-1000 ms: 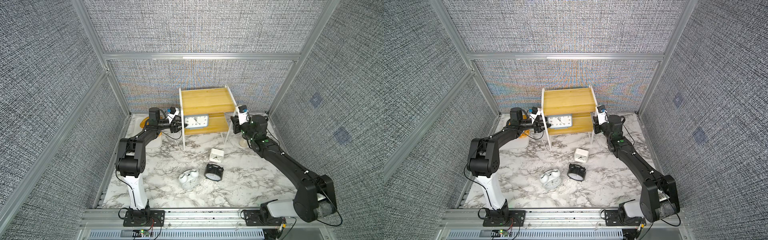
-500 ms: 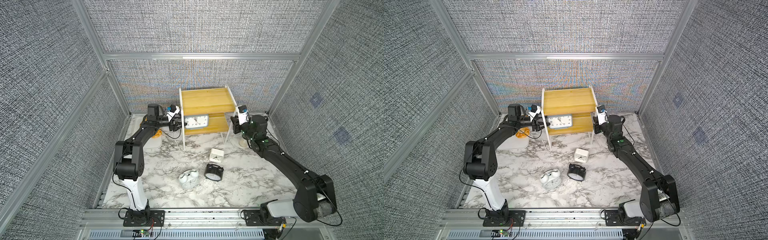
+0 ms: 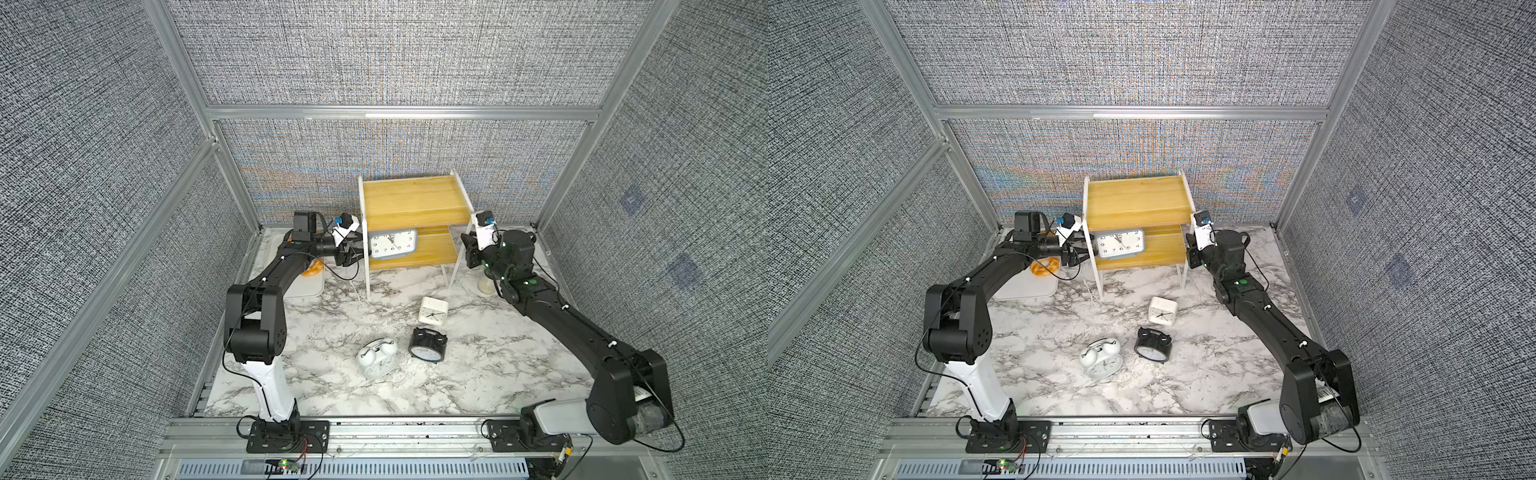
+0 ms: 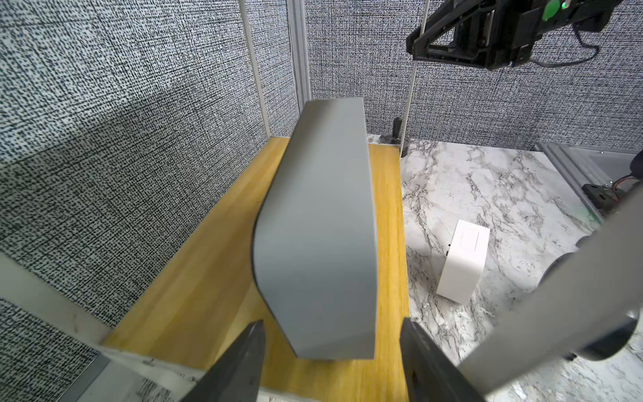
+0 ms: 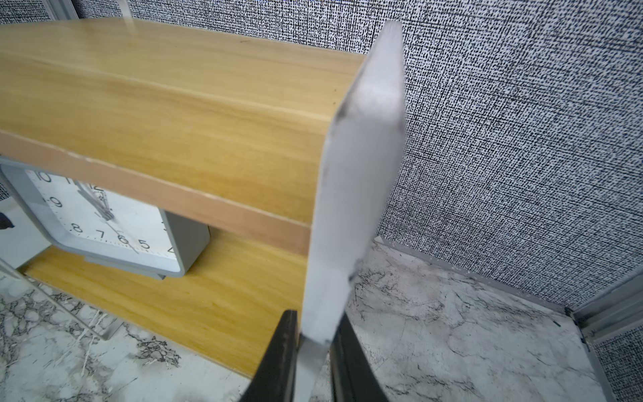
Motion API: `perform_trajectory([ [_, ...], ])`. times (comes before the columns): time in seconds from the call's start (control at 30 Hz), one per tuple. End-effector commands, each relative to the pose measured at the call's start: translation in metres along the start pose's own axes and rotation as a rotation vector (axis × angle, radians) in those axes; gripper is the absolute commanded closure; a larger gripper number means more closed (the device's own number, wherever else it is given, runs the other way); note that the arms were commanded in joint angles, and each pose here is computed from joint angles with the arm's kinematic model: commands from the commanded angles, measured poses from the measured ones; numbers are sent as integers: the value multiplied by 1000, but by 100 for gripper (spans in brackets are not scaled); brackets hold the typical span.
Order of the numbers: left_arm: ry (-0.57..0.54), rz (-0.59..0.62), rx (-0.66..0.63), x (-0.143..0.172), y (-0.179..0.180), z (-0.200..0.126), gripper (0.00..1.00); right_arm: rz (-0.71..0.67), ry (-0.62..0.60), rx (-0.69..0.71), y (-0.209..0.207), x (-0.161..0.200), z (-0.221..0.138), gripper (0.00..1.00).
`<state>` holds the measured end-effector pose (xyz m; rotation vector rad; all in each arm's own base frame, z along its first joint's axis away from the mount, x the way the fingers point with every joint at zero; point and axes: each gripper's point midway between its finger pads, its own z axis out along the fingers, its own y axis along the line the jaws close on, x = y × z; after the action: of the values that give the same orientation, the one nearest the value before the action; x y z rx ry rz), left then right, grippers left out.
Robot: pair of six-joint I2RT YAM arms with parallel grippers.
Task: Place the alarm clocks on the shelf by style
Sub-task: Place the alarm on the shelf.
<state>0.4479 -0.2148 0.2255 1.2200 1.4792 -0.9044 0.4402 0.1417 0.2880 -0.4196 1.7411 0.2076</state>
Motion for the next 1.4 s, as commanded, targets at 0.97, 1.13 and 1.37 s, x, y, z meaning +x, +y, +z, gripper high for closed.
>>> perform_trajectory([
  [0.97,17,16,-94,1,14,-1,33,-5,28,-22,5,8,0,78],
  [1.13,28,26,-91,2,11,-2,33,-7,30,-19,5,9,0,78],
  [1.37,43,23,-94,3,8,-9,33,-7,27,-19,4,8,0,78],
])
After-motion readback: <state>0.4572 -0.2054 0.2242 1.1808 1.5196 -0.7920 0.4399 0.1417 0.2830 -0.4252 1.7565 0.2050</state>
